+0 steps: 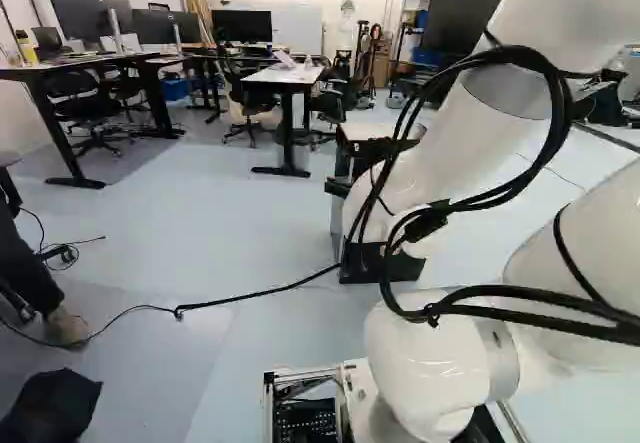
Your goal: Open the fridge door
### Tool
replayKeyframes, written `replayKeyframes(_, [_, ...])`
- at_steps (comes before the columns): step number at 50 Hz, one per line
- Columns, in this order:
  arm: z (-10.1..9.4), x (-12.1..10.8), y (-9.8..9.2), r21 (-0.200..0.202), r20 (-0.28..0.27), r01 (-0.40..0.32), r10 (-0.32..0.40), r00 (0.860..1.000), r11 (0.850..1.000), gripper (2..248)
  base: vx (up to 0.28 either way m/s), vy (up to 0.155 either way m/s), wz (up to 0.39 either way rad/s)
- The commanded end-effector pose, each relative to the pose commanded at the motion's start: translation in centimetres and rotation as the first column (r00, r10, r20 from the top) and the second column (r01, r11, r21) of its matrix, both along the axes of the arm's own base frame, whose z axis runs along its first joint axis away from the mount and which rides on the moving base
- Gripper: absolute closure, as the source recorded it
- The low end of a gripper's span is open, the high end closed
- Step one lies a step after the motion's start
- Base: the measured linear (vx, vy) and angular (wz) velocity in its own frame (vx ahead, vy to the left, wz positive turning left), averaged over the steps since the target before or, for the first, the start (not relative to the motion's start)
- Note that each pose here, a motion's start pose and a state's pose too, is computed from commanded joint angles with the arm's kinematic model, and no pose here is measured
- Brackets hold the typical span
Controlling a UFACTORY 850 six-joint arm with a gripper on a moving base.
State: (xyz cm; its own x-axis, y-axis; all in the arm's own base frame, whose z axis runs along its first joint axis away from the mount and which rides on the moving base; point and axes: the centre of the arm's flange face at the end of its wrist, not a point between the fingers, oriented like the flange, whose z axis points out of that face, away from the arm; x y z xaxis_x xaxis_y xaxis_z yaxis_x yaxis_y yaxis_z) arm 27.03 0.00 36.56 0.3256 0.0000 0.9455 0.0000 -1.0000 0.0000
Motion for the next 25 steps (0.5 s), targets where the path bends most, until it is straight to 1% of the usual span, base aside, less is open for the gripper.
replayKeyframes(25, [0.00, 0.00, 0.00, 0.000, 0.000, 0.000, 0.000, 1.000, 1.000, 3, 0.000, 0.000, 0.000])
